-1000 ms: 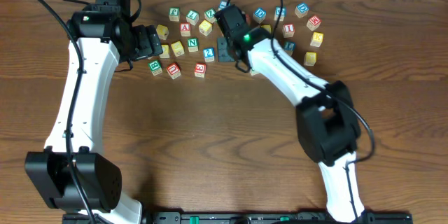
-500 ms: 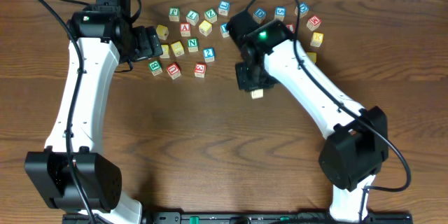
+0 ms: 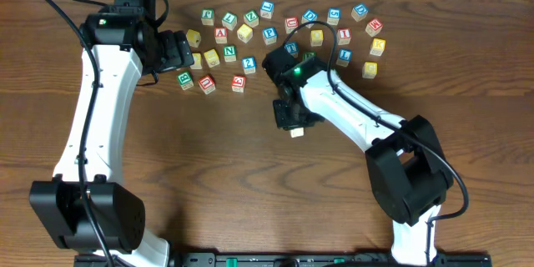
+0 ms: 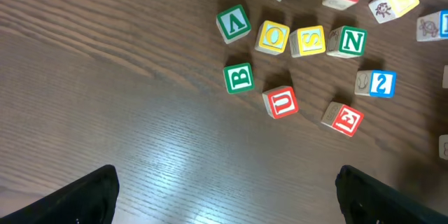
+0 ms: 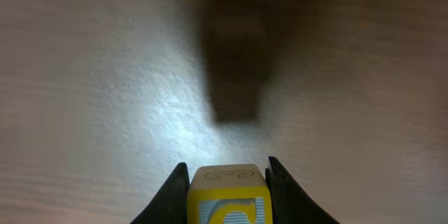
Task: Spell out CORL
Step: 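Carry the yellow C block toward the open table area in front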
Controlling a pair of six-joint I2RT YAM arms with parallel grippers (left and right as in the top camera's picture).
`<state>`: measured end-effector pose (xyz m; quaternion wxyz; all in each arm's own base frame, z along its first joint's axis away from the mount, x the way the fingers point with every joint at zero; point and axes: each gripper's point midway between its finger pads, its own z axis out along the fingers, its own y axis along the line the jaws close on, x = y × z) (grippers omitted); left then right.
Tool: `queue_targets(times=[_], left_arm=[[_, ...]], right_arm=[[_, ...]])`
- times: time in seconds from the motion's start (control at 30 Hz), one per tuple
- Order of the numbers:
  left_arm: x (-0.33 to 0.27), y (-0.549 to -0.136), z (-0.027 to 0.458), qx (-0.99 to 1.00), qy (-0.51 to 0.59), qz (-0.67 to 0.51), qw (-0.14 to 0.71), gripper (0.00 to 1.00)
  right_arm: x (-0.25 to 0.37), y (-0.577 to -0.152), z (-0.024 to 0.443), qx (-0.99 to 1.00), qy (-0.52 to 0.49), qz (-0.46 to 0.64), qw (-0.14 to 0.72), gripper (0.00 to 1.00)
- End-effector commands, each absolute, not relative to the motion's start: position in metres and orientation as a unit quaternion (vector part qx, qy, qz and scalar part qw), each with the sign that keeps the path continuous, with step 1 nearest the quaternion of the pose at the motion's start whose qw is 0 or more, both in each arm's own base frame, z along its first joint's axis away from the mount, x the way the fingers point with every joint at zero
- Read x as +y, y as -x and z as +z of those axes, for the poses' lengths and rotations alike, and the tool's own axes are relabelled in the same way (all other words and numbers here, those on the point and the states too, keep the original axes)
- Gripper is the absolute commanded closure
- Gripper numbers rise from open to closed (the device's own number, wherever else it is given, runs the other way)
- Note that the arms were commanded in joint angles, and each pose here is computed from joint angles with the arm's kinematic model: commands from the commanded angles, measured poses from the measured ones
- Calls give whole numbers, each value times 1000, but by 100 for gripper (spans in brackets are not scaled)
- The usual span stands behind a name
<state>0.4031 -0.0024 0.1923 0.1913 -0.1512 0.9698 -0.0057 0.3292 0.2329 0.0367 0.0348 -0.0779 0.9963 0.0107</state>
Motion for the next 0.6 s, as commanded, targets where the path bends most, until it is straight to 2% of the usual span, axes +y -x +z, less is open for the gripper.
queue_targets(times=[0.0, 0.57], left_arm=[[0, -404, 197, 968, 156, -3, 198, 2], [0, -408, 198, 965, 162, -6, 205, 2]], right_arm=[[253, -326, 36, 994, 89, 25, 53, 94], [298, -318, 34, 983, 151, 26, 104, 95]])
